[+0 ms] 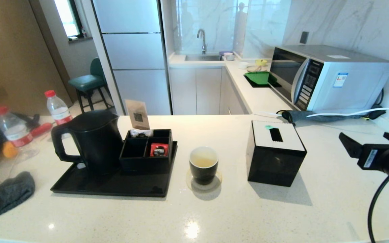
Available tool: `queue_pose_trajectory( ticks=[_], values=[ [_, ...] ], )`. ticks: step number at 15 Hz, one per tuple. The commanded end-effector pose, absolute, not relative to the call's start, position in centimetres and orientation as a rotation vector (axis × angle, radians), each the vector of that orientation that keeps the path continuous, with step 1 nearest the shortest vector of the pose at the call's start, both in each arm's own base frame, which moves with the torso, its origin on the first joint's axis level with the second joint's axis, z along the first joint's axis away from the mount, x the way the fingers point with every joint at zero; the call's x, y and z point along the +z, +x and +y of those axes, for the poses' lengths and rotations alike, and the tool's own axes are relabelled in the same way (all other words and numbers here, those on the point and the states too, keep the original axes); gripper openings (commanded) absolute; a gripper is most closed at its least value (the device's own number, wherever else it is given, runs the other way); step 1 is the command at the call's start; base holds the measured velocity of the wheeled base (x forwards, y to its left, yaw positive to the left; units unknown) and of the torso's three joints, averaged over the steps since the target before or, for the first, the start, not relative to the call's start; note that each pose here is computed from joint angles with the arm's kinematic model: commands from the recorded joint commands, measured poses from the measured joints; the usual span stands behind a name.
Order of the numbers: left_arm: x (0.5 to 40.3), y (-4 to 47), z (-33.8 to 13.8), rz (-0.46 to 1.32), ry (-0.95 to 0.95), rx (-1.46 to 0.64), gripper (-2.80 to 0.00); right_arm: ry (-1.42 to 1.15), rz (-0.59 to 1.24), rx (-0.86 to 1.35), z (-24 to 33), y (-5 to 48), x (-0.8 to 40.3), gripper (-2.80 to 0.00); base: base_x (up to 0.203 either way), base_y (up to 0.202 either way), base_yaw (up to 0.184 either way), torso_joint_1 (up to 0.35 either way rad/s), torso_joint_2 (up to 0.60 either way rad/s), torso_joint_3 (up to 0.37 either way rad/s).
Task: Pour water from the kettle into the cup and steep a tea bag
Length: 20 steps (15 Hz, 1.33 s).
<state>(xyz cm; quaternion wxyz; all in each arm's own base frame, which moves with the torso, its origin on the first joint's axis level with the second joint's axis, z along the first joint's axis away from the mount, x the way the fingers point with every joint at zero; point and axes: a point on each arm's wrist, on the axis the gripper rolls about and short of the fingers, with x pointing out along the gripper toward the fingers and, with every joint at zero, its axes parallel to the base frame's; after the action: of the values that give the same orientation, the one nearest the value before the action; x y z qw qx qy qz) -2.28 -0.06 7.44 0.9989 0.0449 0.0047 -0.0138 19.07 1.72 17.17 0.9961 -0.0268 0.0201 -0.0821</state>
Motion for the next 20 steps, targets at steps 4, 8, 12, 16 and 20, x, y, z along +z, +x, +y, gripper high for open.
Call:
queue_pose_trajectory(
  ticks=[4,8,12,16,20],
  values=[
    [7.4,-2.3,-0.1,0.009,0.090,-0.028,-2.80,-0.049,0.011,-0.161,1.7,18.3,17.6,-2.80,0.000,0.000,0.000,0.000,0.00,0.000],
    [7.4,-2.3,0.1,0.012,0.091,0.030,-2.80,-0.044,-0.012,-0.161,1.6,18.0,18.1,-2.80,0.000,0.000,0.000,0.000,0.00,0.000],
    [7.4,-2.3,-0.1,0.009,0.090,-0.028,-2.80,-0.034,-0.052,-0.161,1.5,16.7,18.6,-2.80,0.000,0.000,0.000,0.000,0.00,0.000],
    [7.4,-2.3,-0.1,0.009,0.090,-0.028,-2.80,-0.030,-0.090,-0.164,1.1,13.7,18.3,-2.80,0.000,0.000,0.000,0.000,0.00,0.000],
    [7.4,-2.3,-0.1,0.009,0.090,-0.028,-2.80,-0.020,-0.162,-0.176,0.5,9.1,17.3,-2.80,0.000,0.000,0.000,0.000,0.00,0.000]
  ],
)
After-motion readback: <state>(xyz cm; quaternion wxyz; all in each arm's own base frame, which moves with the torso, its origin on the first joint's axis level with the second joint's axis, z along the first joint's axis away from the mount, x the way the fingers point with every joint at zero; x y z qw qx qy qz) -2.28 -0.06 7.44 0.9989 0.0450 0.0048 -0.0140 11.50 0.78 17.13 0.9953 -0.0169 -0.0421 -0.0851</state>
